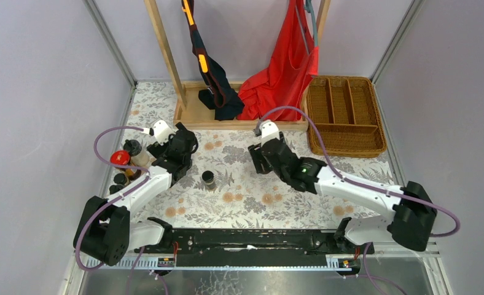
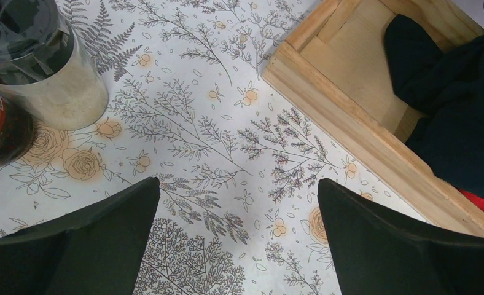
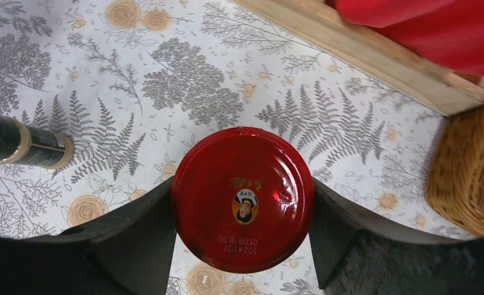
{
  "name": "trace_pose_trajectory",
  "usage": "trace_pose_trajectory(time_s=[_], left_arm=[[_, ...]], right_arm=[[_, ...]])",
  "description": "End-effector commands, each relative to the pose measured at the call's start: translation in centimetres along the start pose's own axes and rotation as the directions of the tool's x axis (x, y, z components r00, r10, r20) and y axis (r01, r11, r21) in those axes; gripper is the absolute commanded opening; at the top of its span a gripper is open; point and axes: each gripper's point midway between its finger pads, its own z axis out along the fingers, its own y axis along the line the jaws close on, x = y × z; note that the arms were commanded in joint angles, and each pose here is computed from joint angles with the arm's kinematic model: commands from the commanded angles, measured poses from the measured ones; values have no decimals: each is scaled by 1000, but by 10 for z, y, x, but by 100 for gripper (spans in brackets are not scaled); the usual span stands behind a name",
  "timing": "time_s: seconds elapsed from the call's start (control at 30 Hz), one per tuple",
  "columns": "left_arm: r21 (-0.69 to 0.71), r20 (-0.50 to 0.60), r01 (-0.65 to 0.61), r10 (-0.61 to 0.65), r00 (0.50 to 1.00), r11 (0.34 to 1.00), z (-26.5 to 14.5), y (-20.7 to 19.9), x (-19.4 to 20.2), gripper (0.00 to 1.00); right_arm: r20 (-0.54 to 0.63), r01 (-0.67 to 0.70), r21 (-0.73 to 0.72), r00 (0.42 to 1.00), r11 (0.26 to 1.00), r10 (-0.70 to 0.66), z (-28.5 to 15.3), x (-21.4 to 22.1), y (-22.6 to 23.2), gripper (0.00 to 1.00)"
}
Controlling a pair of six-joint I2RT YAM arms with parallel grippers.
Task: Organize the condiment bottles
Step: Pick up the bottle from the center of the board, then place the bottle in the storage box.
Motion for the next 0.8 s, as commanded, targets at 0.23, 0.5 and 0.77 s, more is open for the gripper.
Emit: trace_pose_trajectory(time_s=[0.23,0.5,0.77], left_arm=[[18,17,48,-48,999,999,3,-7,-5,100],[25,14,53,-53,998,998,1,-9,-7,100],[34,8,56,-57,998,998,1,-10,-6,100]], right_arm=[[220,-244,191,954,951,201,-42,-46,-104,0],[247,-298,309,942,903,226,-51,-50,-153,0],[284,-380,390,916,838,284,-59,-54,-202,0]])
